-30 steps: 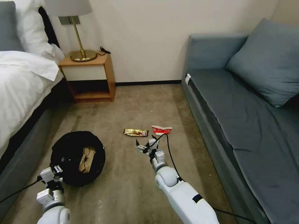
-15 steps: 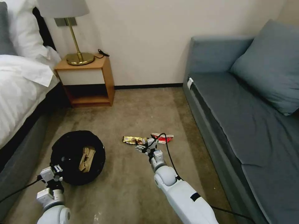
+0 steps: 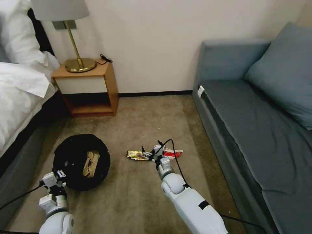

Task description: Pick up the trash bin, then pick up the garbage on the floor and place it into the trash bin.

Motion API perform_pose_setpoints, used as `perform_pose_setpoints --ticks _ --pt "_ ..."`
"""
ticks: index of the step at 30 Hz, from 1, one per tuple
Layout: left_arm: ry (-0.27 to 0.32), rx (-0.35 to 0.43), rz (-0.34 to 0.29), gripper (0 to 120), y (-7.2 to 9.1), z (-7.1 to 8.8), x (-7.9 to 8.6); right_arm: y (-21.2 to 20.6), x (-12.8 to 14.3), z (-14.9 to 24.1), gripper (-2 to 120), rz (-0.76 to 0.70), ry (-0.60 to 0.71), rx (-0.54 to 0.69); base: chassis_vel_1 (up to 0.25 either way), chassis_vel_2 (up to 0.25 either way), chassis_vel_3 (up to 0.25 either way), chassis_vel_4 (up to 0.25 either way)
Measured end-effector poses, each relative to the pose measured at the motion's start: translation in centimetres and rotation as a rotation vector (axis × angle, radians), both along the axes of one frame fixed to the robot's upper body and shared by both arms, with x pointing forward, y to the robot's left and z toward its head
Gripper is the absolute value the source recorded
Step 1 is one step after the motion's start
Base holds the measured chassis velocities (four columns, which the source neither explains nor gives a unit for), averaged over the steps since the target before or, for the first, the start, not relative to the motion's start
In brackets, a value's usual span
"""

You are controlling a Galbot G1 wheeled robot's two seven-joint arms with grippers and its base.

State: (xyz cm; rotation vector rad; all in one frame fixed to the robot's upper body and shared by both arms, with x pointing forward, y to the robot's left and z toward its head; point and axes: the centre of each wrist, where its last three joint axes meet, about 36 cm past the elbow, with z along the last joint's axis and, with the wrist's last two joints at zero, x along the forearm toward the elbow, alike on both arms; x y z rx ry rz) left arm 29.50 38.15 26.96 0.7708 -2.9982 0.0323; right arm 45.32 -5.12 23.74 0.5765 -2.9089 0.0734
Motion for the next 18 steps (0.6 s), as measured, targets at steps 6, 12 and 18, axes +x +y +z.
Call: perform_pose_setpoints --ticks 6,12,18 --pt "0.001 0.0 -0.002 3 -0.02 -0.03 0.02 0.31 0.0 -0.26 100 -0.001 0.0 -0.001 -0.095 0.096 0.108 -0.106" --pt "-0.005 0.002 -0.005 3 -0.08 0.17 0.14 0.48 0.04 -0.19 100 -0.001 -0.002 0.001 -0.124 0.113 0.127 -0.105" --pt "-0.01 0.005 -0.009 3 -0.18 0.42 0.12 0.05 -0.16 -0.49 100 0.021 -0.016 0.0 -0.111 0.096 0.104 -0.102"
